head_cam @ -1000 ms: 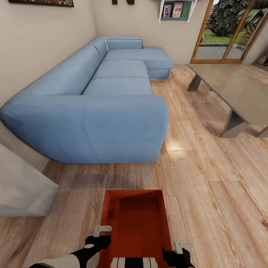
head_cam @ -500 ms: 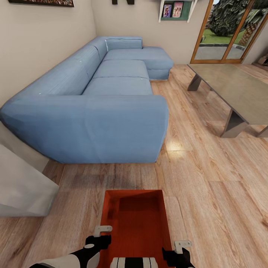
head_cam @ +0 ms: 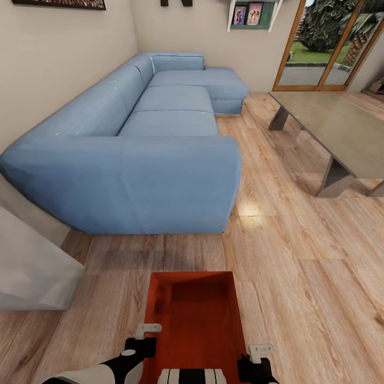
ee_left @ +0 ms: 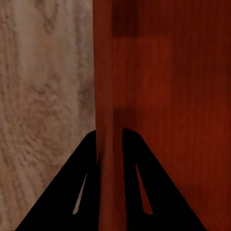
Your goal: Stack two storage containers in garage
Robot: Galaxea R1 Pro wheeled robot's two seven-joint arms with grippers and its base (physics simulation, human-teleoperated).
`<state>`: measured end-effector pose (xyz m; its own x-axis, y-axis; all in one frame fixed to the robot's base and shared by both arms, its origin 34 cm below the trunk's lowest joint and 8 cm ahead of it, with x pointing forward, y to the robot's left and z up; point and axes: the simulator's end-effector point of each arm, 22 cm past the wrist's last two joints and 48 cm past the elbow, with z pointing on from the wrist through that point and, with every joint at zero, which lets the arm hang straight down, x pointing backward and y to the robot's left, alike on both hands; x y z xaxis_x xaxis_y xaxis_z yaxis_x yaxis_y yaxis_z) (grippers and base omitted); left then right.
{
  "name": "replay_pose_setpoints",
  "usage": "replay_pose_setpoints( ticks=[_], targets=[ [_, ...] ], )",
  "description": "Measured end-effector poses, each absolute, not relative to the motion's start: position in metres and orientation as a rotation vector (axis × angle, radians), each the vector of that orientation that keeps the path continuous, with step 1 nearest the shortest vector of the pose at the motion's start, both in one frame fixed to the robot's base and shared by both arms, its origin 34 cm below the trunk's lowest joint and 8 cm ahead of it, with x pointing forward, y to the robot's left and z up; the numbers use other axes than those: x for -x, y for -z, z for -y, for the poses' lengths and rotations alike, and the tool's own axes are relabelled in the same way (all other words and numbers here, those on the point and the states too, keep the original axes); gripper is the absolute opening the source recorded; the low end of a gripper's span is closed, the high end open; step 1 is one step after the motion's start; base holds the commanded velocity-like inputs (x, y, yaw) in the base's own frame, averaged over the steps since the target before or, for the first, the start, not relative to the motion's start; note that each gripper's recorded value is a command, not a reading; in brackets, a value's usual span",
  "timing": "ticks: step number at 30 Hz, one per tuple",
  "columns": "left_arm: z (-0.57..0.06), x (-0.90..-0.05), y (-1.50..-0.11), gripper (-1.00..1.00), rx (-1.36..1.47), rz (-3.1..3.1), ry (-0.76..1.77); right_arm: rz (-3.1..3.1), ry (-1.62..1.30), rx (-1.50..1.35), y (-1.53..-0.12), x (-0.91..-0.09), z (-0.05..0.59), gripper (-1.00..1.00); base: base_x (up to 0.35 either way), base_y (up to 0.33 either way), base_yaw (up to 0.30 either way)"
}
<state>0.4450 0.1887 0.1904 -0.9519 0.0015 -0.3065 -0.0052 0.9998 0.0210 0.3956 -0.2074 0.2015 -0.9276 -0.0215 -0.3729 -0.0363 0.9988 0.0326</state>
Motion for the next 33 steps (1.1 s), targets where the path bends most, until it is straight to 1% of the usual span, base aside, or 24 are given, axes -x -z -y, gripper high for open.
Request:
replay_pose_setpoints(
  ticks=[33],
  targets=[
    [-0.1870, -0.4449, -0.1907, -1.00, 0.019, -2.828, -0.031, -2.756, -0.049, 0.044, -0.2019, -0.3969, 0.2084, -1.00, 0.000, 0.000, 0.000]
  ],
)
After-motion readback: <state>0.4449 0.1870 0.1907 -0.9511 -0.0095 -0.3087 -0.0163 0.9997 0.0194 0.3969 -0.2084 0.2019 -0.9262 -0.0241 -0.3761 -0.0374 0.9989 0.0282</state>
